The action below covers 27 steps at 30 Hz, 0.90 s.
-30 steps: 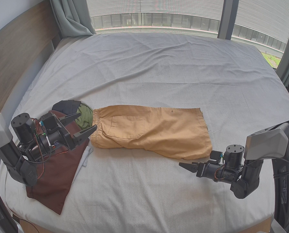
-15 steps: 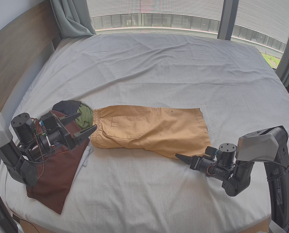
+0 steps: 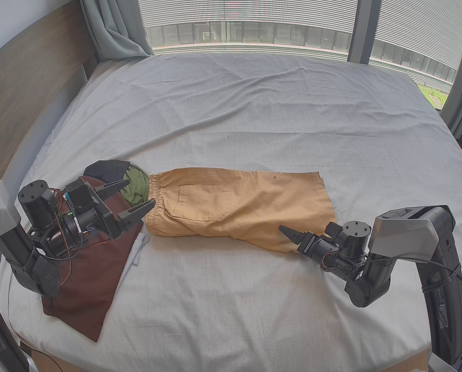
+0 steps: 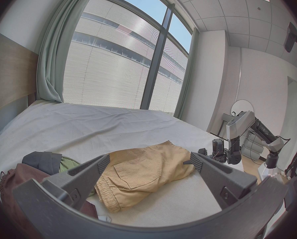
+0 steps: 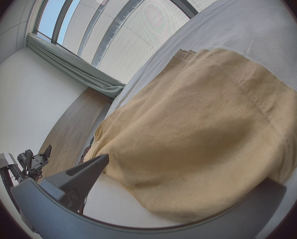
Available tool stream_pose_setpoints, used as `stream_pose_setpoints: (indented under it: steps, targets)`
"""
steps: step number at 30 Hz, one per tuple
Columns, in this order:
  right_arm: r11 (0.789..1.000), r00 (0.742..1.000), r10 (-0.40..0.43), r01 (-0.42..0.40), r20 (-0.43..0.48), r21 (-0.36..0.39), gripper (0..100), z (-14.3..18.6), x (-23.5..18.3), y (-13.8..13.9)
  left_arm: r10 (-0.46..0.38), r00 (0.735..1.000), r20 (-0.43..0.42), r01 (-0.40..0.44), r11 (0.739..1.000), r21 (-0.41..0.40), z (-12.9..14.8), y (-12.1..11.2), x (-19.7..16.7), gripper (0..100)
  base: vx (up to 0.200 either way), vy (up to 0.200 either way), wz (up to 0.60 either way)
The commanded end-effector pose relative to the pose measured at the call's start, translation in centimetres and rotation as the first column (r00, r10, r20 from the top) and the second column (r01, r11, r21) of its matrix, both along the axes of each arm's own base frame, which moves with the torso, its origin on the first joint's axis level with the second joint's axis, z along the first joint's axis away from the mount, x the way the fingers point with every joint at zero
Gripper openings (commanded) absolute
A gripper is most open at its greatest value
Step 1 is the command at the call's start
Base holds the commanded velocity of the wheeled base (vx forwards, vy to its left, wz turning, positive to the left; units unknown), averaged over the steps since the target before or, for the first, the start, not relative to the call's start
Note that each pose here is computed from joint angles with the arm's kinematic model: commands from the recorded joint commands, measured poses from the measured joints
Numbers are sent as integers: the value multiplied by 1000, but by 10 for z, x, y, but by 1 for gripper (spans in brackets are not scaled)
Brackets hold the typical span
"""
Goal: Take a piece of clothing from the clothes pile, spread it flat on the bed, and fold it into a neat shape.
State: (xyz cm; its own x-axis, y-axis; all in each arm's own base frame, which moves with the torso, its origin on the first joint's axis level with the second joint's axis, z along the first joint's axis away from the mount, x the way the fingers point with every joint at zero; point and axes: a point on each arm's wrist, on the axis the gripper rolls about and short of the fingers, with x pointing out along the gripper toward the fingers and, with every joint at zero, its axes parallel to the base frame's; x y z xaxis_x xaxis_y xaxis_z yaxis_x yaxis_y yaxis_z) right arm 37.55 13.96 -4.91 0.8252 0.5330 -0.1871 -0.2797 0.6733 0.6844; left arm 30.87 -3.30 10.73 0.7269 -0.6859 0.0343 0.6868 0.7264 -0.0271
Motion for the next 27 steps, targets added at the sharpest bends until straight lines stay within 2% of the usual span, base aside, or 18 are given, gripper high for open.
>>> stream_pose_setpoints:
  steps: [1,4,5,20,27]
  targets:
    - [1000,1000,7,-7,-8,-1,100,-4,0,1,0,1000,1,0,1000,-1,0,0,0,100,0,0,0]
    - [1000,1000,6,-6,-11,-2,100,-4,-1,1,-2,1000,2,2,1000,0,0,0,0,100,0,0,0]
    - [1000,1000,6,-6,-10,-1,0,-3,-1,1,0,1000,0,0,1000,0,0,0,0,100,0,0,0]
    - [1000,1000,8,-8,-24,-12,0,0,-7,-1,-6,1000,-10,6,1000,0,-3,-2,0,100,0,0,0]
    - [1000,1000,6,-7,-16,-16,0,26,-22,-9,-5,1000,-17,5,1000,-1,-4,-2,0,100,0,0,0]
